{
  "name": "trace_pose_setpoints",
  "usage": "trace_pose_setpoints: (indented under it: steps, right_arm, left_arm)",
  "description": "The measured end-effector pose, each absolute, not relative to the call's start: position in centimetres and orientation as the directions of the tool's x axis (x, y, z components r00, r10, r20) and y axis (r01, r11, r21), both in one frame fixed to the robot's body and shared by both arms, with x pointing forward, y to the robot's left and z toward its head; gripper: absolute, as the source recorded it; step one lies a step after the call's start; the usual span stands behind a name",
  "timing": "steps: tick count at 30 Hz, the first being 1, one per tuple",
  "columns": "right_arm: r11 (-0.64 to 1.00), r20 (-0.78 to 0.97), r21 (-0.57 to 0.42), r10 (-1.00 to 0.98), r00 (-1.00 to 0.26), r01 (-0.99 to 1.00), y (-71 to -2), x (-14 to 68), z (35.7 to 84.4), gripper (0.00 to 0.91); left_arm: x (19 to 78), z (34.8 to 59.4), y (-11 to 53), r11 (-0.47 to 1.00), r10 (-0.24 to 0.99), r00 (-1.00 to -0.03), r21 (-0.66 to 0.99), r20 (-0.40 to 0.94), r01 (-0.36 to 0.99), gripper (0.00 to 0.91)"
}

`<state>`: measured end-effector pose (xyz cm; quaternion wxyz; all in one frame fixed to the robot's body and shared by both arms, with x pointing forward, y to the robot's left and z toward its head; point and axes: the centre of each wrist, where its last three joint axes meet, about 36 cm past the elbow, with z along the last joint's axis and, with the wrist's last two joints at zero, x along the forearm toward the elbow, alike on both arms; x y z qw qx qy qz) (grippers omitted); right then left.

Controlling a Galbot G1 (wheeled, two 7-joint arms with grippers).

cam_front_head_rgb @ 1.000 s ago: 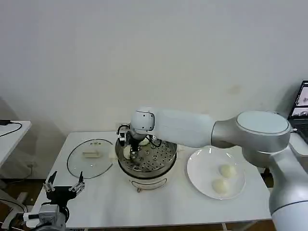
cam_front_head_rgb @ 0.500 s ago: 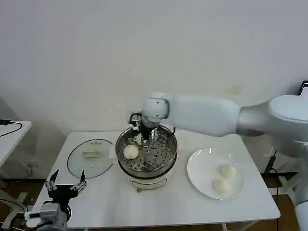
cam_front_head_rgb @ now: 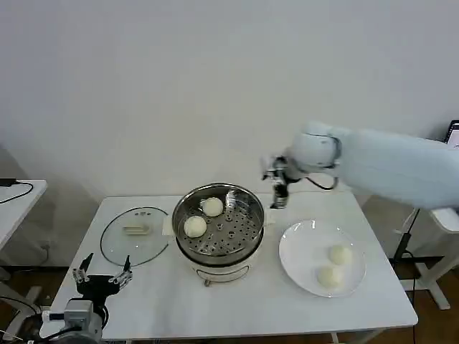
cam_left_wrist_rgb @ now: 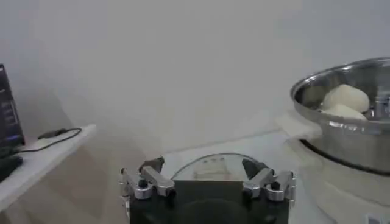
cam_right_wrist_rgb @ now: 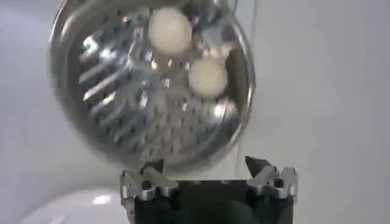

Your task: Take steamed baozi put them in steamer then cover it.

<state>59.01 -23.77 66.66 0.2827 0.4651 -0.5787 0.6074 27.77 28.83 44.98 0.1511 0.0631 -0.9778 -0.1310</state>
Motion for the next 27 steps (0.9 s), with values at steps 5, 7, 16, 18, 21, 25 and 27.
trace_pose_setpoints:
  steps: [5, 7, 16, 18, 21, 25, 27]
  right_arm:
    - [-0.173, 0.905, -0.416, -0.177, -0.387, -0.893, -28.8, 56.8, 64.1, 0.907]
    - [-0.170, 0.910, -0.404, -0.177, -0.375, -0.899, -30.2, 56.0, 63.0, 0.907]
    - [-0.157, 0.934, -0.342, -0.166, -0.317, -0.926, -34.6, 52.6, 57.7, 0.907]
    - [-0.155, 0.943, -0.318, -0.158, -0.294, -0.935, -35.1, 52.0, 56.4, 0.907]
    - [-0.155, 0.955, -0.282, -0.142, -0.262, -0.947, -35.8, 51.2, 54.7, 0.907]
    - [-0.152, 0.964, -0.249, -0.130, -0.230, -0.956, -36.3, 50.7, 53.1, 0.907]
    - [-0.153, 0.967, -0.238, -0.124, -0.221, -0.959, -36.4, 50.6, 52.4, 0.907]
  left_arm:
    - [28.0, 44.7, 28.7, 0.959, -0.152, -0.946, 0.275, 0.287, -0.071, 0.907]
    - [28.0, 44.6, 28.6, 0.959, -0.148, -0.945, 0.275, 0.291, -0.065, 0.907]
    - [27.6, 44.2, 28.5, 0.957, -0.150, -0.940, 0.283, 0.306, -0.060, 0.907]
    - [27.6, 44.0, 28.6, 0.956, -0.153, -0.938, 0.286, 0.311, -0.061, 0.907]
    - [27.5, 43.9, 28.6, 0.956, -0.156, -0.937, 0.287, 0.312, -0.063, 0.907]
    - [27.4, 43.8, 28.5, 0.955, -0.158, -0.936, 0.290, 0.316, -0.063, 0.907]
    - [27.3, 43.7, 28.5, 0.954, -0.160, -0.935, 0.293, 0.318, -0.063, 0.907]
